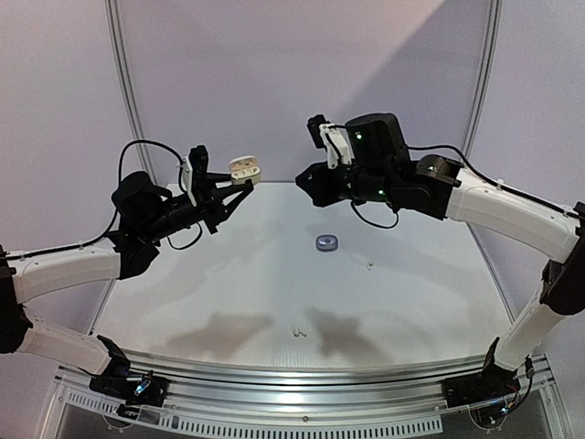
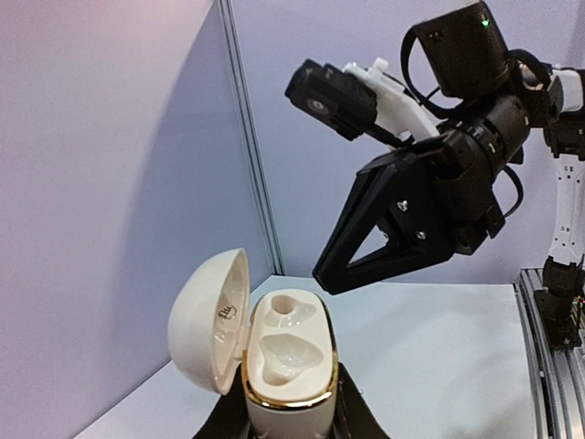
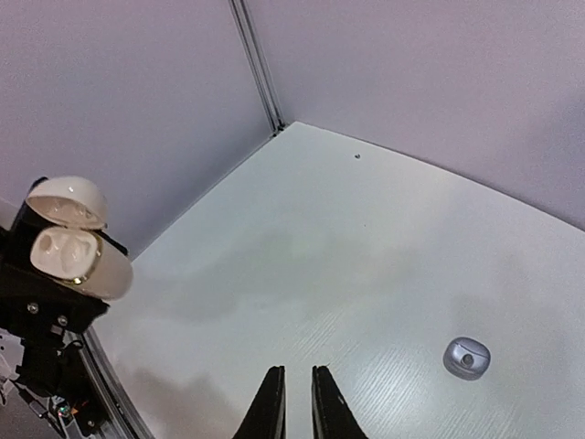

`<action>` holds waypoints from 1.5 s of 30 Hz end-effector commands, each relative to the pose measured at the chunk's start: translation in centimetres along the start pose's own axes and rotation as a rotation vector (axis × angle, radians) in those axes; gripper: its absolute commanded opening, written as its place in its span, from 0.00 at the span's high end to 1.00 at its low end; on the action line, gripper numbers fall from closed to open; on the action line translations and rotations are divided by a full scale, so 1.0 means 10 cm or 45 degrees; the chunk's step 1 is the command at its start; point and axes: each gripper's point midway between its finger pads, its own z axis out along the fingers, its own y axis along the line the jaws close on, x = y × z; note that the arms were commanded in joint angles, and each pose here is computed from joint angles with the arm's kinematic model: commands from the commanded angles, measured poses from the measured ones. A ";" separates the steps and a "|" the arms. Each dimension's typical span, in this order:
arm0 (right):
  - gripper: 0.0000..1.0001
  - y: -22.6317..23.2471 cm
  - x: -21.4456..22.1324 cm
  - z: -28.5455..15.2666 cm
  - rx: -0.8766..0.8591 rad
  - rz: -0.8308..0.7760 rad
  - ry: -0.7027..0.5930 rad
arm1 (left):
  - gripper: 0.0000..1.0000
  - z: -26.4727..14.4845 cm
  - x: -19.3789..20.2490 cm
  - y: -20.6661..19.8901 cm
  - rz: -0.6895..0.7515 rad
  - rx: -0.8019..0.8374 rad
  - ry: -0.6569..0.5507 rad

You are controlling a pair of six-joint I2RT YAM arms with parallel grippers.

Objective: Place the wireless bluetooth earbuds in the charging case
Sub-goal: Pick up the right earbud from the center of the board.

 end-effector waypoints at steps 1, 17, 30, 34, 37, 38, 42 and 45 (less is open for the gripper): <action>0.86 -0.22 0.31 -0.17 0.077 0.171 0.103 | 1.00 -0.08 0.16 0.09 -0.032 -0.083 0.097; 0.42 -0.15 2.26 0.33 0.251 0.222 1.039 | 1.00 -0.20 0.22 0.13 -0.009 -0.154 0.150; 0.33 -0.02 2.94 0.45 0.405 0.240 1.331 | 1.00 -0.18 0.27 0.14 -0.028 -0.139 0.154; 0.35 0.00 3.12 0.44 0.425 0.255 1.401 | 1.00 -0.16 0.26 0.14 -0.034 -0.133 0.153; 0.42 -0.05 3.24 0.43 0.478 0.270 1.436 | 1.00 -0.16 0.26 0.13 -0.039 -0.126 0.154; 0.43 -0.05 3.26 0.44 0.485 0.277 1.438 | 1.00 -0.16 0.27 0.13 -0.041 -0.125 0.158; 0.46 -0.06 3.33 0.46 0.504 0.297 1.447 | 1.00 -0.15 0.27 0.14 -0.044 -0.123 0.160; 0.48 0.00 3.37 0.51 0.472 0.307 1.444 | 1.00 -0.16 0.27 0.14 -0.043 -0.122 0.156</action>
